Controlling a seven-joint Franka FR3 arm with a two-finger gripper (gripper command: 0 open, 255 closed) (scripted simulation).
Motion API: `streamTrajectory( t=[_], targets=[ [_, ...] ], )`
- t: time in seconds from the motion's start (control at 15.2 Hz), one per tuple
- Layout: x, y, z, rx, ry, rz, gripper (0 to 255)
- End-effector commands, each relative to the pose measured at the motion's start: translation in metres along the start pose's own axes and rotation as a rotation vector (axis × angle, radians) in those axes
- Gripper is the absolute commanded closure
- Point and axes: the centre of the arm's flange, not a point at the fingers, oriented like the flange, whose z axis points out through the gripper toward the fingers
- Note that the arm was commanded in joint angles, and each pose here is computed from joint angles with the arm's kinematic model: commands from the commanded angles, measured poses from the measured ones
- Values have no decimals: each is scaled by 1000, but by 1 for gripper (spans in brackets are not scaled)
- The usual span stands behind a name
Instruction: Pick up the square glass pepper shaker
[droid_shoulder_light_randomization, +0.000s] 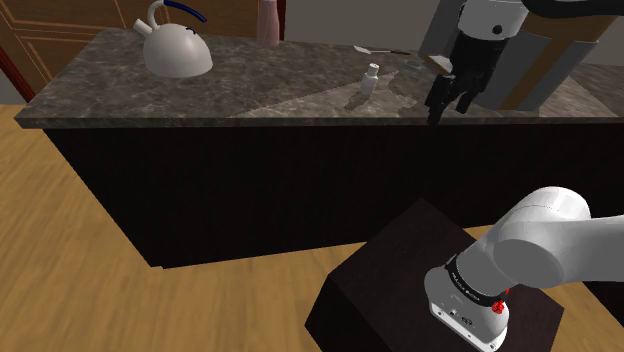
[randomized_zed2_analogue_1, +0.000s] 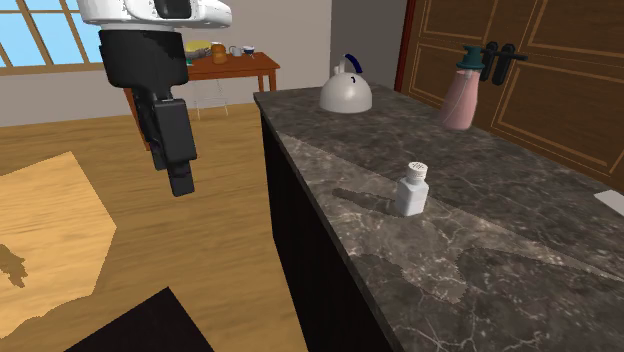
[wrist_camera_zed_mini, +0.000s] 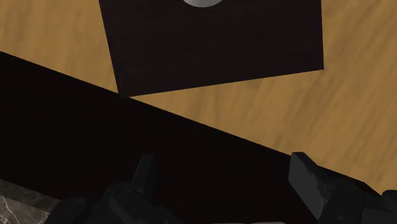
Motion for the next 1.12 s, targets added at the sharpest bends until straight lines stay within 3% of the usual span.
streamTrajectory(
  t=[0.0,1.06],
  targets=[
    [0,0,0,0,0,0,0],
    [187,68,22,41,91,33,0]
  ],
)
